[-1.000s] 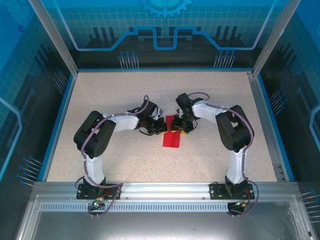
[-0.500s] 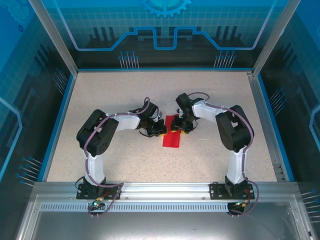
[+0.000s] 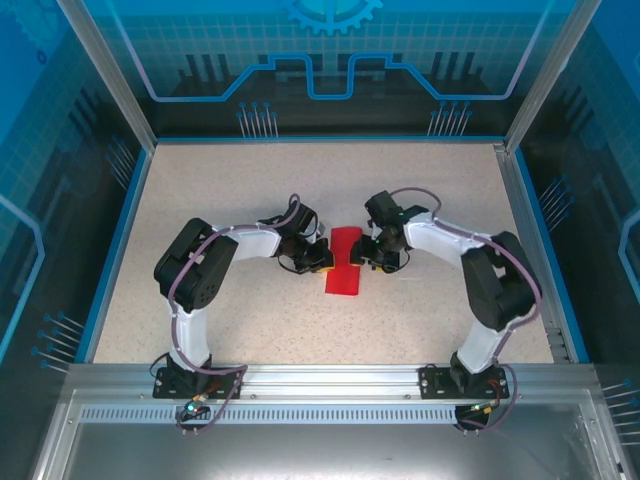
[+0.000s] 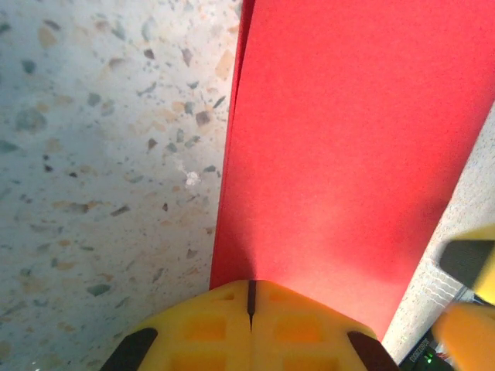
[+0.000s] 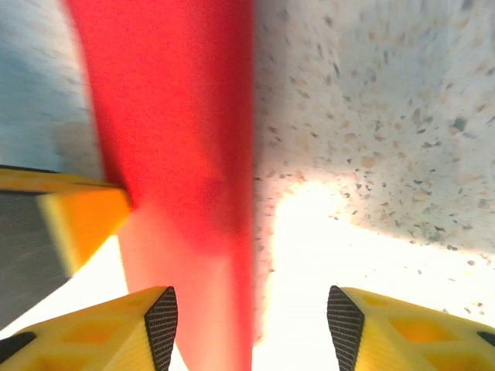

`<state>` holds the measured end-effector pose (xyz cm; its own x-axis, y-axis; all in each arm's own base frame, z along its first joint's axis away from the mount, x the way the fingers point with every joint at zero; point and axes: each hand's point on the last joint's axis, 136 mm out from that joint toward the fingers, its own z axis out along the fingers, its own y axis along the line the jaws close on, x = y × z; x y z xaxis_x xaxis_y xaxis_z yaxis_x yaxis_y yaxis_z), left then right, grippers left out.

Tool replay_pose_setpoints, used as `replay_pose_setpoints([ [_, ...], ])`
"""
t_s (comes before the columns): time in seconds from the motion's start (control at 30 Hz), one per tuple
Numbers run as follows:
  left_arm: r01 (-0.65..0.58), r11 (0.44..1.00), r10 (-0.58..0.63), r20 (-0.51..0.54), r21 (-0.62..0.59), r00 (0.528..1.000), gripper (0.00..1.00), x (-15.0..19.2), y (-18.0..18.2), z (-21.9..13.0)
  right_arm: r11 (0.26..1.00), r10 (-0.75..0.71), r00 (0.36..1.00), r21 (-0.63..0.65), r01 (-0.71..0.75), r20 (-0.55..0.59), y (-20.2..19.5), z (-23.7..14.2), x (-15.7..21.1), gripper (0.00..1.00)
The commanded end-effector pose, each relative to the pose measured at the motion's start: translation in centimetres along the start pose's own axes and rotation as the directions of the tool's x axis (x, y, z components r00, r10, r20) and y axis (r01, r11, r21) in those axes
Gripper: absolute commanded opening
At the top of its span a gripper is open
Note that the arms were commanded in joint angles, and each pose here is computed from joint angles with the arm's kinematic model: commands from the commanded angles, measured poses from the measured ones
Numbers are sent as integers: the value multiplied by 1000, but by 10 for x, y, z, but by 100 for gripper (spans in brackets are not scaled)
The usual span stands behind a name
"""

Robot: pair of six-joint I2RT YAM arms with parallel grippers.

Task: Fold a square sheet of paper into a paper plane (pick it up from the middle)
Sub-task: Hold the square sheet of paper at the center of the table, then fold the square sheet of paper in half at the center of the table.

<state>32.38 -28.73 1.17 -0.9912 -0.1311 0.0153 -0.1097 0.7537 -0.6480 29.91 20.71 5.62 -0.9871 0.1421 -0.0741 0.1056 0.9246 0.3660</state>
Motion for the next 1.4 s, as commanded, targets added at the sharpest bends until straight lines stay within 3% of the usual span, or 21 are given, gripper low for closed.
replay_pose_setpoints([
  [0.0, 76, 977, -93, -75, -199, 993, 4, 27, 61, 20, 997, -24, 998, -68, 28, 63, 16, -20, -4, 57],
  [0.17, 91, 973, -108, -71, -213, 992, 3, 29, 67, 20, 981, -104, 992, -155, 113, 66, 53, -11, -2, 42],
  [0.3, 99, 971, -116, -69, -218, 991, 2, 29, 68, 21, 984, -77, 996, -157, 85, 54, 57, 7, -8, 25],
  [0.43, 104, 970, -122, -70, -220, 990, 2, 29, 68, 21, 984, -76, 996, -158, 82, 42, 58, 19, -9, 18],
  [0.7, 126, 963, -146, -70, -239, 987, 2, 32, 72, 21, 988, -86, 996, -130, 83, -20, 50, 40, -1, 16],
  [0.93, 143, 952, -166, -63, -269, 984, 1, 34, 77, 21, 997, -47, 996, -64, 43, -74, 21, 58, 7, 15],
  [1.37, 203, 926, -231, -53, -319, 971, 0, 39, 92, 26, 997, -27, 999, -78, 24, -36, -25, 57, 7, 16],
])
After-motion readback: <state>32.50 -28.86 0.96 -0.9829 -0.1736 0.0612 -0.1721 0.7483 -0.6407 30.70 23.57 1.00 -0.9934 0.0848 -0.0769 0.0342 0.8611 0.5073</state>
